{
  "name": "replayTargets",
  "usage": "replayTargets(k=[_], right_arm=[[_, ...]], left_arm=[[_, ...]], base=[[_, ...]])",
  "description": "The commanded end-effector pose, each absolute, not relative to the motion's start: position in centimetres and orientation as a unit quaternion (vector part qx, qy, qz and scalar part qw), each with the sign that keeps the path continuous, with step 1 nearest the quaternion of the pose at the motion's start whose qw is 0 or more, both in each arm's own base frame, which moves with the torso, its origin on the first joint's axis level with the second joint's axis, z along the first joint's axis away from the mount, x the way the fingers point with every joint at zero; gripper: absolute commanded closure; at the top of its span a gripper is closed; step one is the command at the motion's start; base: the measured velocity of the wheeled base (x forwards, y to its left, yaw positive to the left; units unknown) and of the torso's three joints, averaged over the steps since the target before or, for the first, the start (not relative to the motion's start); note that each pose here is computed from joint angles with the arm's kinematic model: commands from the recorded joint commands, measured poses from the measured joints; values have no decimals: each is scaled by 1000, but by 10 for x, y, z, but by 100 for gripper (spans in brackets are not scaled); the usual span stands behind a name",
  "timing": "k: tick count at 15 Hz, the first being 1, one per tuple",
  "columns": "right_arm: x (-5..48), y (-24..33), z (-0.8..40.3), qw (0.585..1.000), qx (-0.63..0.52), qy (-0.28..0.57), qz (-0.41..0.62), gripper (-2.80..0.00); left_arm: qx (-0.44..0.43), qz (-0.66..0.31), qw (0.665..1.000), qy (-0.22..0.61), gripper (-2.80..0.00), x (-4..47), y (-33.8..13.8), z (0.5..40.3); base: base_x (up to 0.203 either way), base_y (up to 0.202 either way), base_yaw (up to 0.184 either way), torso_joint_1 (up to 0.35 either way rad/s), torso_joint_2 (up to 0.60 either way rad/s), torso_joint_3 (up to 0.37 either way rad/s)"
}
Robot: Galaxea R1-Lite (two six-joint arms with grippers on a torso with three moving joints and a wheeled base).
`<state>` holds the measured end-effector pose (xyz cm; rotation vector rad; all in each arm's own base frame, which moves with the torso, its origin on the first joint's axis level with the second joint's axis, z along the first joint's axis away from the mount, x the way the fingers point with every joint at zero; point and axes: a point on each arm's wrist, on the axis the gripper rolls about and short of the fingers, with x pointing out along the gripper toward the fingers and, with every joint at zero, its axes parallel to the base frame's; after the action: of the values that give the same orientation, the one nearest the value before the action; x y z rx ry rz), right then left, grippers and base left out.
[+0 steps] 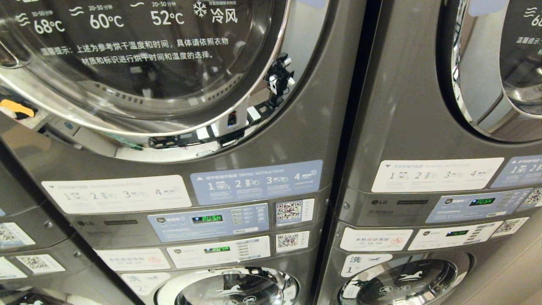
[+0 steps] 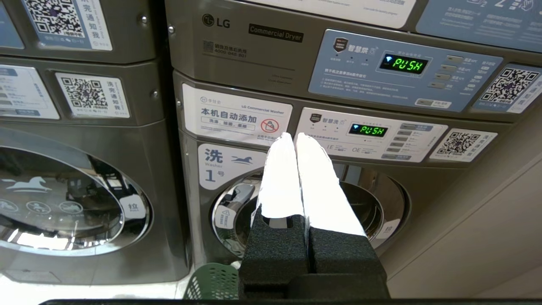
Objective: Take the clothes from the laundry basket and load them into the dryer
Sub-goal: Open the dryer
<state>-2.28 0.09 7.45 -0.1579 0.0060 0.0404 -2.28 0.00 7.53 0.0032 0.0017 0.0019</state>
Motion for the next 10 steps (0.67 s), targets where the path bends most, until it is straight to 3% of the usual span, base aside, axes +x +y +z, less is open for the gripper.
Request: replayTargets(k=[1,5,10], right_arm=[[-23,1,75,997,-79,3,20,0],[-23,1,75,997,-79,3,22,0],[-23,1,75,996,-81,2,24,0]], left_arm=[[2,2,1000,2,0,-23,0,75],[2,1,1000,2,0,-23,0,75],[2,1,1000,2,0,-23,0,75]], base=[[0,0,0,0,0,0],[2,13,-3,2,1,1],[1,165,-2,1,2,3]])
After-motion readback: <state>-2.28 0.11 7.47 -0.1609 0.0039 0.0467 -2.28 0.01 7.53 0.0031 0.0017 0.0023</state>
